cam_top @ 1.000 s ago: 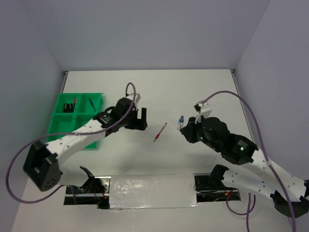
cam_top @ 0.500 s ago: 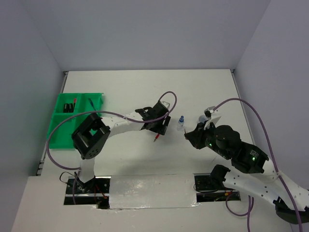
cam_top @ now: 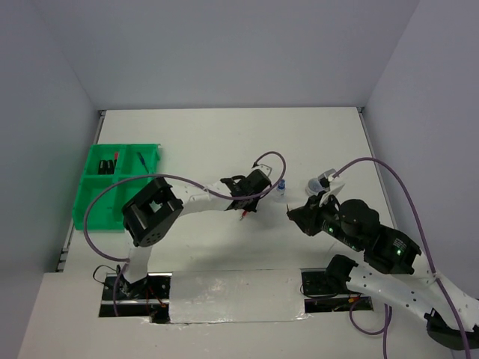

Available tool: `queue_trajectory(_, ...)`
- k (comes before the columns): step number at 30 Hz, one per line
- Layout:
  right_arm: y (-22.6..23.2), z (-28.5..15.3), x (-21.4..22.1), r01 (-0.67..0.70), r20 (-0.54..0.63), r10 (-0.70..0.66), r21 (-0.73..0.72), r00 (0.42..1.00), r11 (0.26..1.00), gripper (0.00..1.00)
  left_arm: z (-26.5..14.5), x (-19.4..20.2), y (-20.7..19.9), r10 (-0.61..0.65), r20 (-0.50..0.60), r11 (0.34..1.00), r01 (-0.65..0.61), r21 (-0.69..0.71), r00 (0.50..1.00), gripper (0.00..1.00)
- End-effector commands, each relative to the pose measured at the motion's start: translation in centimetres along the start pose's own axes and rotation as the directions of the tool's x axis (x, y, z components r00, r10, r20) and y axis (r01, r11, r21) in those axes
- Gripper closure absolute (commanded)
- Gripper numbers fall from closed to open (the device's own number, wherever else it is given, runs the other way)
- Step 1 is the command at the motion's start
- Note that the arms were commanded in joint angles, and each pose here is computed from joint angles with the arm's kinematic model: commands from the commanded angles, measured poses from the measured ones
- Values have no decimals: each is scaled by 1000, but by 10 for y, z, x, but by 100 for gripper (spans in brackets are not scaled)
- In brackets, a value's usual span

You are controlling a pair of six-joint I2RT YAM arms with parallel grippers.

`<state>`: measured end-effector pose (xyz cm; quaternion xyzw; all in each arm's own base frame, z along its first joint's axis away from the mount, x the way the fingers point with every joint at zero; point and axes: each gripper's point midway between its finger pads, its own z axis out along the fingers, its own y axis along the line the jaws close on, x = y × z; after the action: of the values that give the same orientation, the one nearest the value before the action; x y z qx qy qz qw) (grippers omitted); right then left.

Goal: Sort the stationery into containers
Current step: Pick up the pen from the center of the board.

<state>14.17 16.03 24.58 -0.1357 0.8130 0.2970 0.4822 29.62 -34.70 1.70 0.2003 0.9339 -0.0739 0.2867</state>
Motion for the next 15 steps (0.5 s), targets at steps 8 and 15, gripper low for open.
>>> queue_trajectory(8, 20, 31, 2, -35, 64, 43, -111, 997, 993, 100, -63, 5, 65, -233, 82, 971, 237, -40, 969, 100)
queue_trajectory(15, 78, 87, 30, -160, 32, 186, -384, 982, 909, 100, -212, -116, 77, -470, 598, 882, 317, 349, 650, 100)
